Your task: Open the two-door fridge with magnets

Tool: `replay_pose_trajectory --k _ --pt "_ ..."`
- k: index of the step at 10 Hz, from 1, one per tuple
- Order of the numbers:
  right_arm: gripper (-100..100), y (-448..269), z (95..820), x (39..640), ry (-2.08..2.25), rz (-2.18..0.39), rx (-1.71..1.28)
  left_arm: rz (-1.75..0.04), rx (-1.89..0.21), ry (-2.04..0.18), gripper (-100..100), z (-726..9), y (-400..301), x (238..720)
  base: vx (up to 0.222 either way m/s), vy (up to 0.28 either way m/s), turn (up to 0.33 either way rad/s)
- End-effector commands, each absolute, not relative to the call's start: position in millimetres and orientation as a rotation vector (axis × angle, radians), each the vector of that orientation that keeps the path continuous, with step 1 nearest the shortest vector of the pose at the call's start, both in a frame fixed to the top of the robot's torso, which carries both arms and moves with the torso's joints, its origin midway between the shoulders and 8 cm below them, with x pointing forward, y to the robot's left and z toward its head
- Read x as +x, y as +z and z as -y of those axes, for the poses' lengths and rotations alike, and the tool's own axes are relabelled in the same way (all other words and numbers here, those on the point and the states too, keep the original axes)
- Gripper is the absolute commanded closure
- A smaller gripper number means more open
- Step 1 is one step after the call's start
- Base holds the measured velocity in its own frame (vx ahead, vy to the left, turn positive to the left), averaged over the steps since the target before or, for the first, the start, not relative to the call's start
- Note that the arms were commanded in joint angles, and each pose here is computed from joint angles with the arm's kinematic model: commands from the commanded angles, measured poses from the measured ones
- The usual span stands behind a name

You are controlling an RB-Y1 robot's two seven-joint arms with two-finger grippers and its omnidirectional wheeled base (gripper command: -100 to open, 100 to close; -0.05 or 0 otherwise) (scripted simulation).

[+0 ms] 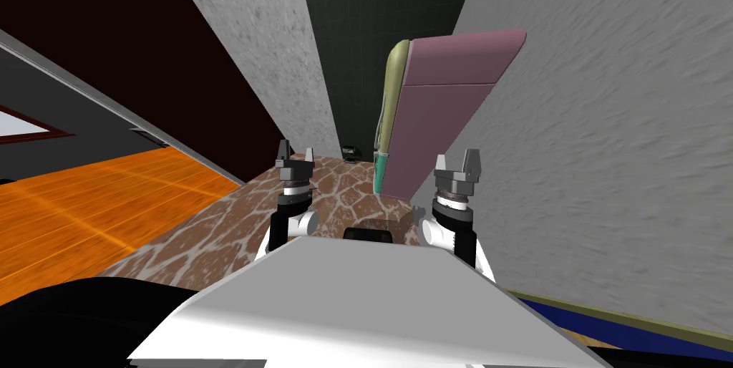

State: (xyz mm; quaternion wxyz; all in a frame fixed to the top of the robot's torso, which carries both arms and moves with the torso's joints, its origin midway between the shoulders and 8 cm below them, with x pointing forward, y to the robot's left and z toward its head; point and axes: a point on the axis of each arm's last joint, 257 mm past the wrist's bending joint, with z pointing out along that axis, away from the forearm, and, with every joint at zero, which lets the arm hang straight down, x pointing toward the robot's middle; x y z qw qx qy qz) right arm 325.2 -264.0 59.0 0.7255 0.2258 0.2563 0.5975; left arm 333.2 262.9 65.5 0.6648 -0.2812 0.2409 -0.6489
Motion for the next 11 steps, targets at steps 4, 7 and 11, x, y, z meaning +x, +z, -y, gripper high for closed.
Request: replay_pose_trajectory --k 4,7,11 --pt "0 59.1 264.0 325.1 1.318 -0.565 0.498 -0.544 -0.635 -1.465 0 -262.9 65.5 333.1 0.000 0.000 0.000" --pt "0 59.2 264.0 325.1 1.318 -0.565 0.498 -0.544 -0.635 -1.466 0 -262.9 65.6 333.1 0.000 0.000 0.000" --pt "-100 44.7 250.9 338.0 1.247 -0.686 0.445 -0.544 -0.635 -1.465 0 -262.9 65.4 333.2 0.020 0.014 0.017"
